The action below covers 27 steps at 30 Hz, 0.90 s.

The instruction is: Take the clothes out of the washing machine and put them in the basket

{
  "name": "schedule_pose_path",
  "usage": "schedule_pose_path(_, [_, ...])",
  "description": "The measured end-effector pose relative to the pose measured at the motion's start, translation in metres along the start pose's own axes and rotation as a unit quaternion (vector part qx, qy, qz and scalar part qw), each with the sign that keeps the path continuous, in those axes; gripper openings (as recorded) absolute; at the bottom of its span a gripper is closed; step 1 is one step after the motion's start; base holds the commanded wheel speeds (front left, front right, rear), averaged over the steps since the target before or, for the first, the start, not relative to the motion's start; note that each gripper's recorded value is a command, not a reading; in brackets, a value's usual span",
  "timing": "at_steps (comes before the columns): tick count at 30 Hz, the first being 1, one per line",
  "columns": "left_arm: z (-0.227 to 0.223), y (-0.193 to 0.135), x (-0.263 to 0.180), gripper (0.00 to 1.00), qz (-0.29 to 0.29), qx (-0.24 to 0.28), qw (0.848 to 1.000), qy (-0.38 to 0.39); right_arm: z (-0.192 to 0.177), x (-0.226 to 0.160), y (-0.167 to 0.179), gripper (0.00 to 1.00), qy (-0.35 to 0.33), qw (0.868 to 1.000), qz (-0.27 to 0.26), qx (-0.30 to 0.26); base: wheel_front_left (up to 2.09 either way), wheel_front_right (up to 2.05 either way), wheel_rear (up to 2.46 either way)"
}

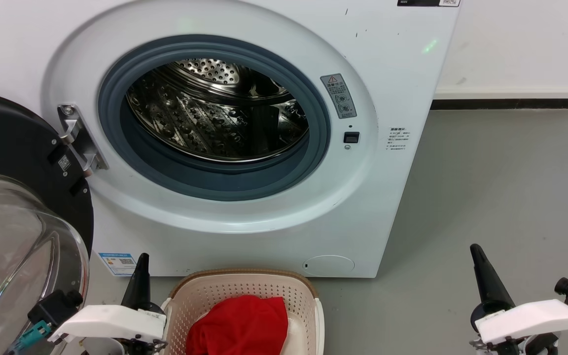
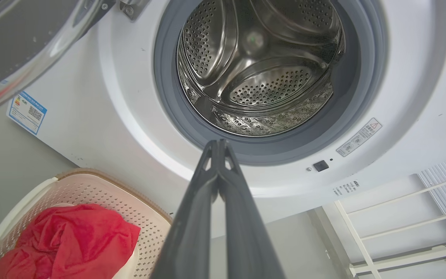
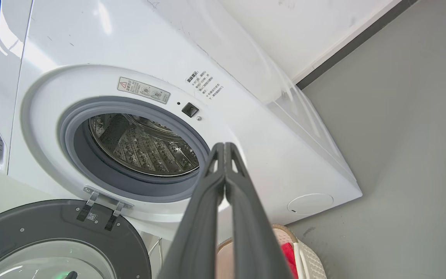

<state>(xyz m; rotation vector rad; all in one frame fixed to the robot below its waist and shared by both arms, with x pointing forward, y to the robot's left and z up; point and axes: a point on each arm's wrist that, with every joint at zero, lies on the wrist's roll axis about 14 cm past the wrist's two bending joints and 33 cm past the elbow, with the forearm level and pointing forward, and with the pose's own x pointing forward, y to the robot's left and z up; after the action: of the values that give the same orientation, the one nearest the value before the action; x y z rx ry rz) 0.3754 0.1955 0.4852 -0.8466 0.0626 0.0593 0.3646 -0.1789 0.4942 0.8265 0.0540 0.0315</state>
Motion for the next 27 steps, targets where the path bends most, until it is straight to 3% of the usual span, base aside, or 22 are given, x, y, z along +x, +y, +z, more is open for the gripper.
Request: schedule_pose_path(27, [0.0042, -0.0026, 0.0047, 0.0, -0.005, -0.155, 0.988, 0.004, 0.0102, 0.0091, -0.0043, 0.0, -0.012, 0.988, -0.006, 0.157, 0.0, 0.0, 0.0])
